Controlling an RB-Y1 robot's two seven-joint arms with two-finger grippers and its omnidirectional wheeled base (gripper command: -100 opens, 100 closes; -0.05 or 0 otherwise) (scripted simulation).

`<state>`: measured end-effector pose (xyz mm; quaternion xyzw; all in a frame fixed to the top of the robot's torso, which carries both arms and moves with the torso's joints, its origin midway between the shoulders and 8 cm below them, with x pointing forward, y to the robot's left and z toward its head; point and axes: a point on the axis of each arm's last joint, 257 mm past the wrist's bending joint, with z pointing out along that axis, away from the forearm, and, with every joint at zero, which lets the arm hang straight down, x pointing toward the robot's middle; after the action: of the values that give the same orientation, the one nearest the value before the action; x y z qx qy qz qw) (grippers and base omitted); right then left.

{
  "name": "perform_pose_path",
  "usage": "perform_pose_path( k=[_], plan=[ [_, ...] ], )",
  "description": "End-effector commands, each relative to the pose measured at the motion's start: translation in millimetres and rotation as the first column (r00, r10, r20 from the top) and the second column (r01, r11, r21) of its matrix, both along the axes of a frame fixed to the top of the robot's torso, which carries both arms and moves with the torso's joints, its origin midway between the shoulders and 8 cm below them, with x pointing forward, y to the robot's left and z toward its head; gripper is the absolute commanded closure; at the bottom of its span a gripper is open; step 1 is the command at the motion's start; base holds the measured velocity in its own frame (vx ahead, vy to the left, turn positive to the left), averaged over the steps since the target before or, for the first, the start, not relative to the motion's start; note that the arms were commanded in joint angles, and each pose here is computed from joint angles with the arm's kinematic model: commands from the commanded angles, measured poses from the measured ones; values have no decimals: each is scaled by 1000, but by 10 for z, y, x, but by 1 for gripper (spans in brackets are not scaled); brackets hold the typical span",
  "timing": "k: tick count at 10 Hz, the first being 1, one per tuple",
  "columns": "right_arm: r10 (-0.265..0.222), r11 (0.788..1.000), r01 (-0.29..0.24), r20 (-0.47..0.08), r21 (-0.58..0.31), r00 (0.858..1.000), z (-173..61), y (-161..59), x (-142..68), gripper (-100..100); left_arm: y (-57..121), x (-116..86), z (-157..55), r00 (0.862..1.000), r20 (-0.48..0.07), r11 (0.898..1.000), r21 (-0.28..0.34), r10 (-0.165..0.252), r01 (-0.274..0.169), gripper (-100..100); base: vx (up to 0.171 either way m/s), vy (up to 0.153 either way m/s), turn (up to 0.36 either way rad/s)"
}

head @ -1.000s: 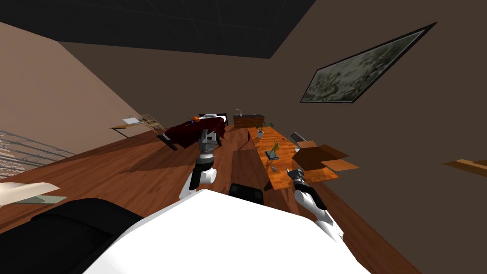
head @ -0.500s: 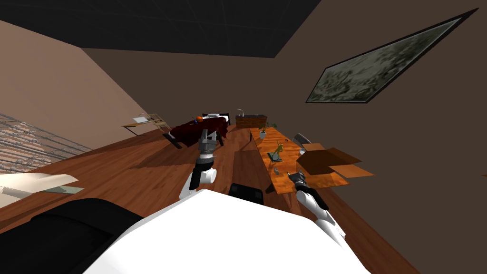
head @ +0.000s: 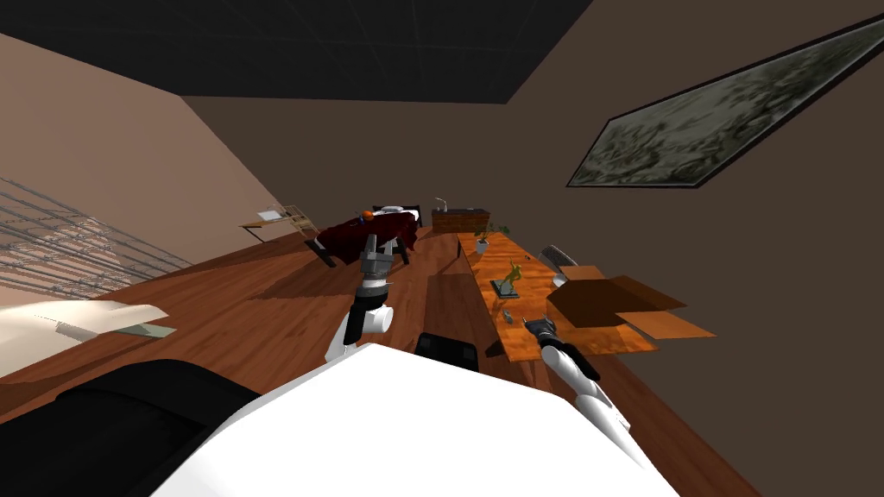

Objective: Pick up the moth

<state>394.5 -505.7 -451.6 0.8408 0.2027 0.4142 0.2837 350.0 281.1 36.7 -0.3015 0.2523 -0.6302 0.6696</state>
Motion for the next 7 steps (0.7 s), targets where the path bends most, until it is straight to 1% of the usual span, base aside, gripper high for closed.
perform_pose_path(
  k=[1,2,3,4,5,6,7],
  plan=[
    [-40,995,42,-26,87,999,-116,-30,6,-100,0,0,0,1000,0,1000,0,0,0,0,72,3,130],
    [-57,994,62,-53,94,997,-232,-75,-104,-100,0,0,0,1000,0,1000,0,0,0,0,64,-4,97],
    [-90,981,101,-69,164,993,-300,-89,-99,-100,0,0,0,1000,0,1000,0,0,0,0,73,-2,130],
    [-103,979,119,-100,167,990,-415,-124,-216,-100,0,0,0,1000,0,1000,0,0,0,0,62,-4,80],
    [-132,960,157,-117,232,984,-474,-122,-210,-100,0,0,0,1000,0,1000,0,0,0,0,65,1,124],
    [-143,956,173,-142,236,980,-560,-144,-305,-100,0,0,0,1000,0,1000,0,0,0,0,56,-11,86],
    [-143,956,173,-142,236,980,-560,-144,-305,-100,0,0,0,1000,0,1000,0,0,0,0,25,-13,2]
  ],
)
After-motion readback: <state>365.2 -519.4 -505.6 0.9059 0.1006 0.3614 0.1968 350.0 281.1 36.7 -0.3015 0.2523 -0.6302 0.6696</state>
